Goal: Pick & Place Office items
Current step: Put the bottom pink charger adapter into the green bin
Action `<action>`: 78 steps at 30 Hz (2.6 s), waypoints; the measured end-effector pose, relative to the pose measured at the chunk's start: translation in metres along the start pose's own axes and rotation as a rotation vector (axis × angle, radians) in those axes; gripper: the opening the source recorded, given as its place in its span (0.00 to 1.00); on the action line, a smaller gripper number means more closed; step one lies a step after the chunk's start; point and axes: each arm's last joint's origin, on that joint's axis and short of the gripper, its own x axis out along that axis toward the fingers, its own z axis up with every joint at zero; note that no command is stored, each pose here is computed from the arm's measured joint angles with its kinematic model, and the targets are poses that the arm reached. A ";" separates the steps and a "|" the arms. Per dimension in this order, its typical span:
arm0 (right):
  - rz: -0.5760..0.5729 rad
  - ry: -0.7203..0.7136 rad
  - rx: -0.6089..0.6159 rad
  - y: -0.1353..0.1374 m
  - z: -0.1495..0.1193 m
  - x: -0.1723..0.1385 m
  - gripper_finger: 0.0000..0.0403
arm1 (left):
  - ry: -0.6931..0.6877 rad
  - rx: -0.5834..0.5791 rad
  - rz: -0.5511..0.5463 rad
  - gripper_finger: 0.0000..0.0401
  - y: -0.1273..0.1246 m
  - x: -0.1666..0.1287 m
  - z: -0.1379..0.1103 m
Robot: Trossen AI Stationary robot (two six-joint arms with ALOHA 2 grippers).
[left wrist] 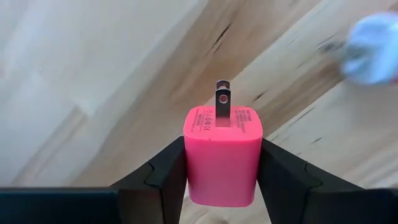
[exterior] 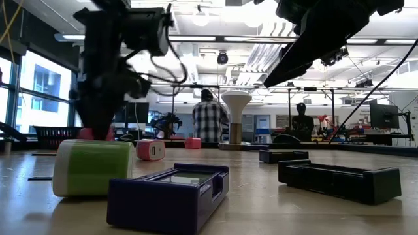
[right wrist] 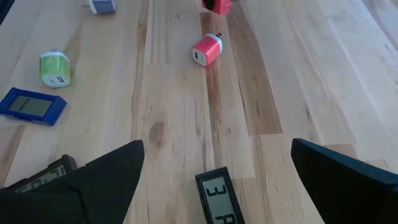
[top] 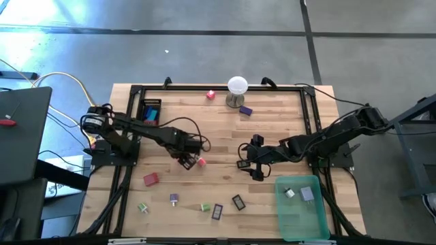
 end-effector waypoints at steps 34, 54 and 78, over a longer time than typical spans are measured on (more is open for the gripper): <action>0.080 -0.292 -0.032 0.006 0.029 -0.004 0.98 | -1.062 0.630 -0.564 0.41 -0.060 -0.123 0.053; -0.066 -0.505 -0.059 0.002 0.048 -0.012 0.98 | -1.136 0.678 -0.585 0.41 -0.067 -0.129 0.049; -0.058 -0.629 -0.035 -0.002 0.060 -0.017 0.98 | -1.312 0.683 -0.628 0.41 -0.069 -0.145 0.052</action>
